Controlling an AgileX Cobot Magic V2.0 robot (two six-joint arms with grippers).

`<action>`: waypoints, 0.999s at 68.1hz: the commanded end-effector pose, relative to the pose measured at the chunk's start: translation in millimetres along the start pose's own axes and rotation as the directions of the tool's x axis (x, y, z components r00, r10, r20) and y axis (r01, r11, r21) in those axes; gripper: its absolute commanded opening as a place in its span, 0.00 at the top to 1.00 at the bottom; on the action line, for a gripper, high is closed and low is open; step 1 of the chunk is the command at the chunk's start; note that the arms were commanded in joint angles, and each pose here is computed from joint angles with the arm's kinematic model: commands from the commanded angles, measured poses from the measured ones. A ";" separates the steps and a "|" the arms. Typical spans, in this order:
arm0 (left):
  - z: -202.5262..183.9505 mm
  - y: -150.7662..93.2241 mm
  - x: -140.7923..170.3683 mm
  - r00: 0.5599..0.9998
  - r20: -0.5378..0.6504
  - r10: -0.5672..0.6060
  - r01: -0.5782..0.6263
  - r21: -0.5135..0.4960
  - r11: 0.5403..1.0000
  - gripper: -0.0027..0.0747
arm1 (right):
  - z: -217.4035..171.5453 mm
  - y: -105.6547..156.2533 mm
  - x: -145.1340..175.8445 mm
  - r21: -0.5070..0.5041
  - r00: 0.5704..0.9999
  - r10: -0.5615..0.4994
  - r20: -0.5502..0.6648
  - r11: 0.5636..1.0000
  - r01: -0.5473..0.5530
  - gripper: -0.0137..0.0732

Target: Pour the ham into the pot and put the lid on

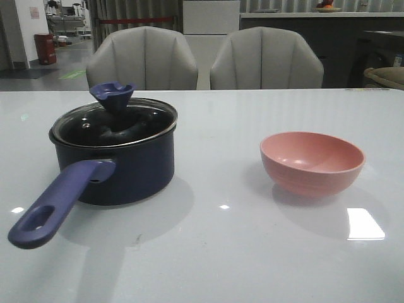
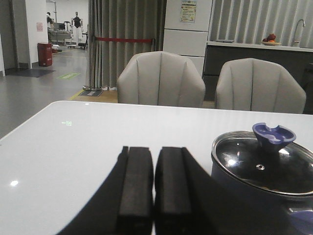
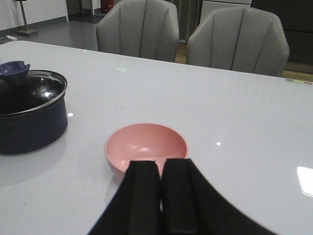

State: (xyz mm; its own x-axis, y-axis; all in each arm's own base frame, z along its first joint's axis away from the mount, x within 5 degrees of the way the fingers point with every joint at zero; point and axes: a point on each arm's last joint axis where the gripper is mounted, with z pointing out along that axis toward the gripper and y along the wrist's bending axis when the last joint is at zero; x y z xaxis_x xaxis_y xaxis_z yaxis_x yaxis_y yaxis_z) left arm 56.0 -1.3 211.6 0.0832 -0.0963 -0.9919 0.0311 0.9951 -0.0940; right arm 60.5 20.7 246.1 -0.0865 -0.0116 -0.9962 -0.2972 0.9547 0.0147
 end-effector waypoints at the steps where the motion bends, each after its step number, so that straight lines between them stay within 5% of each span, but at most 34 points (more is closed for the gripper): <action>1: -1.5 0.0 -1.3 0.997 0.078 -0.016 0.015 0.007 1.000 0.81 | -0.5 -2.5 -12.7 0.029 0.995 -0.012 0.100 1.000 0.010 0.66; 16: -1.5 0.0 -1.3 0.997 0.078 -0.016 0.015 0.007 1.000 0.81 | 0.0 -9.6 6.1 0.128 0.985 -0.063 0.163 0.991 0.042 0.66; 34: -1.5 0.0 -1.3 0.997 0.078 -0.016 0.015 0.007 1.000 0.81 | -4.2 -9.3 35.3 0.130 0.977 -0.051 0.205 0.991 0.025 0.66; 68: -1.5 0.0 -1.3 0.997 0.078 -0.016 0.015 0.007 1.000 0.81 | -7.1 -10.8 36.3 0.161 0.977 -0.046 0.208 0.987 0.012 0.66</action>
State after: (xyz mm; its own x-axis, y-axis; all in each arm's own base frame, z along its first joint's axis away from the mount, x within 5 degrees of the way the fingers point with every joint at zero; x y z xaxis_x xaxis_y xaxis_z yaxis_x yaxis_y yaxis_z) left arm 56.0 -1.3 211.6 0.0832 -0.0963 -0.9919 0.0311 0.9951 -0.0940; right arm 56.1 8.4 201.2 0.0295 0.0044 -0.9996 -0.1487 0.9889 0.0000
